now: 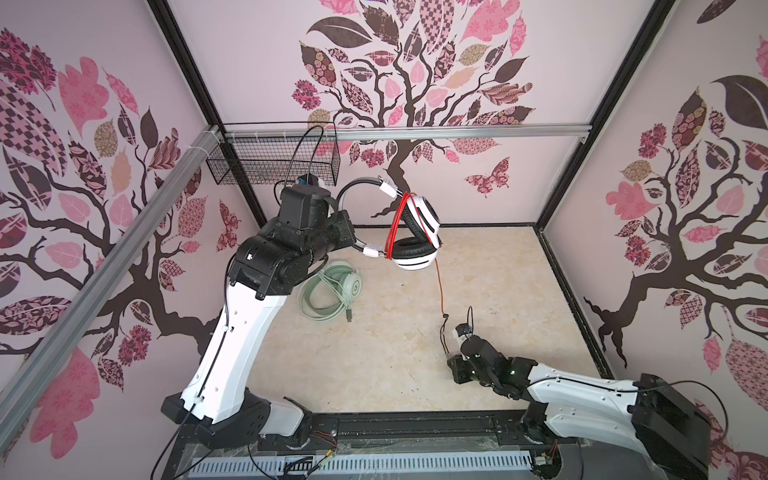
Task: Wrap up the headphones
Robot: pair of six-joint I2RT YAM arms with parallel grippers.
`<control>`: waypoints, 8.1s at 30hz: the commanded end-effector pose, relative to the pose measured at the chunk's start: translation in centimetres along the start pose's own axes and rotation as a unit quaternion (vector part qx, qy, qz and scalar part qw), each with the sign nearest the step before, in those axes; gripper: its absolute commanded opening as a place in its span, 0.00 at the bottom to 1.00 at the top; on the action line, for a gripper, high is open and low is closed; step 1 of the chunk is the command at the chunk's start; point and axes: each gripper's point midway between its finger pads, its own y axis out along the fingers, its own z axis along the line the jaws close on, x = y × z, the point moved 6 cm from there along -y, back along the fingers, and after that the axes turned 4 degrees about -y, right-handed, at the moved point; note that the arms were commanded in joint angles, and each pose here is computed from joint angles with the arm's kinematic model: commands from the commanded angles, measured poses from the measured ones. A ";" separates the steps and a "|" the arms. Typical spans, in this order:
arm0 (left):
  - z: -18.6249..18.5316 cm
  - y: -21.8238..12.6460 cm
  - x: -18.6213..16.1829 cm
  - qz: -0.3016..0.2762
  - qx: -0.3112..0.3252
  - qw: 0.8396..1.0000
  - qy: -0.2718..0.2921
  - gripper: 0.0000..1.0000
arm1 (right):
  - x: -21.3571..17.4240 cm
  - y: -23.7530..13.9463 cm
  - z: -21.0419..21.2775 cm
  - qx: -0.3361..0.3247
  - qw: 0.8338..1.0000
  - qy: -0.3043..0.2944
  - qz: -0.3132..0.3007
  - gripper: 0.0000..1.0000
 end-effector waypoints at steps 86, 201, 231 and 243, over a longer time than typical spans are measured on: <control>16.2 19.7 -3.9 0.115 0.232 0.954 -0.154 0.00 | 2.7 -22.8 24.3 0.073 0.887 -0.457 -0.004 0.00; 10.4 10.6 -13.9 0.179 0.122 0.972 -0.093 0.00 | 16.6 -30.8 29.5 0.035 0.858 -0.449 -0.247 0.00; 14.7 10.3 -20.5 0.240 0.187 0.950 -0.072 0.00 | 21.5 -35.5 28.1 -0.055 0.825 -0.448 -0.340 0.00; 13.1 4.5 -22.6 0.256 0.100 0.961 -0.009 0.00 | 25.6 -30.0 21.1 -0.049 0.870 -0.383 -0.306 0.00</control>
